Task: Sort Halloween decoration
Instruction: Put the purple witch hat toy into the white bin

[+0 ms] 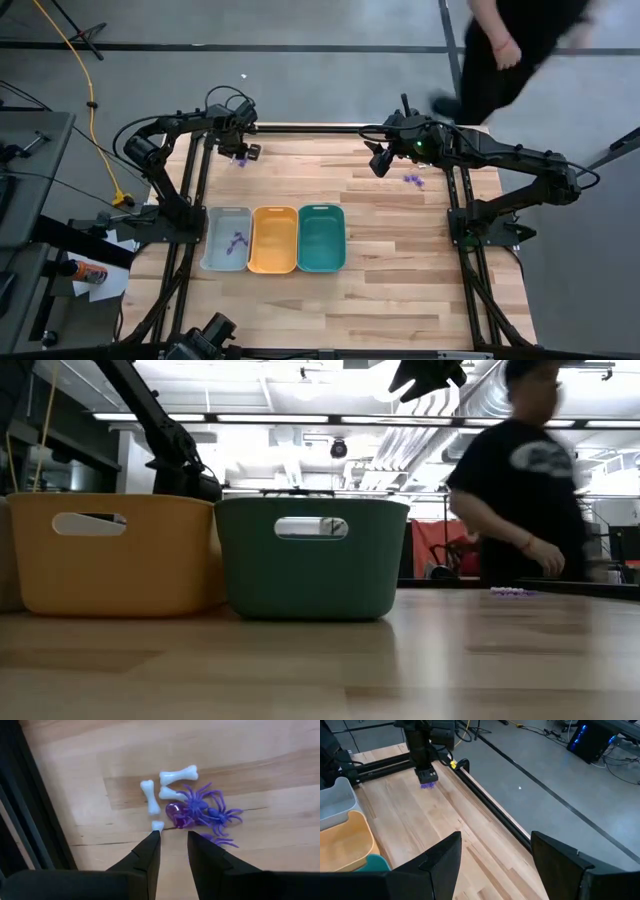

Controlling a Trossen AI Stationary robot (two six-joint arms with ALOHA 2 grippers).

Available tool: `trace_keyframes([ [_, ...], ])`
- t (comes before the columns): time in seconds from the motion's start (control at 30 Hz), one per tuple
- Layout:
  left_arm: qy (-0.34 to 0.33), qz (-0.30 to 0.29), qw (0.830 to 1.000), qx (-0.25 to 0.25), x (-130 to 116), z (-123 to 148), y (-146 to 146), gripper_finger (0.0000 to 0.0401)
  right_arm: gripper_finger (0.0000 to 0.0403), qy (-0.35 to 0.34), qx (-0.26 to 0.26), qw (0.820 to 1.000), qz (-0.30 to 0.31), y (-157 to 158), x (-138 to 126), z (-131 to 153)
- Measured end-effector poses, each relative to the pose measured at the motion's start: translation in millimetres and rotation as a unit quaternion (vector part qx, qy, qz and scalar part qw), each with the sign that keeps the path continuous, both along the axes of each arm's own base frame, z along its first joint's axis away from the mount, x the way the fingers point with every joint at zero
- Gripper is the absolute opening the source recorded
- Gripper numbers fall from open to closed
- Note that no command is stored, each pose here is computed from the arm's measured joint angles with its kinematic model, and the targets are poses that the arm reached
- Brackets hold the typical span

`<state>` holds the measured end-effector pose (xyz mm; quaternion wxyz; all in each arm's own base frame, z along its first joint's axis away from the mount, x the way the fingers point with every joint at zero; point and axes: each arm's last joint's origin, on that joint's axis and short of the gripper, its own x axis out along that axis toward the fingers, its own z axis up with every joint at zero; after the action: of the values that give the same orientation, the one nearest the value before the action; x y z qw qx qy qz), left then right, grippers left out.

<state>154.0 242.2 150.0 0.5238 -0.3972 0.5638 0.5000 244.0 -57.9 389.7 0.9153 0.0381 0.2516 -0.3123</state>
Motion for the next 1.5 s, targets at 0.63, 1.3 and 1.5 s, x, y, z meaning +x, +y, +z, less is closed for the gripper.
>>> trace_keyframes([
  [0.63, -0.025, 0.0, 0.999, 0.042, 2.5, 5.7, 4.1, 0.0085, 0.0233, -0.001, 0.002, 1.0, 0.0, 0.1, 0.0, 0.0],
  [1.3, -0.026, 0.016, 0.999, 0.034, 0.3, 5.5, 3.6, 0.0085, 0.0233, -0.001, 0.002, 1.0, 0.0, 0.1, 0.0, 0.0],
  [1.5, -0.029, 0.024, 0.999, 0.035, 0.6, 5.6, 3.9, 0.0085, 0.0233, -0.002, 0.003, 1.0, -0.001, 0.0, 0.0, 0.0],
])
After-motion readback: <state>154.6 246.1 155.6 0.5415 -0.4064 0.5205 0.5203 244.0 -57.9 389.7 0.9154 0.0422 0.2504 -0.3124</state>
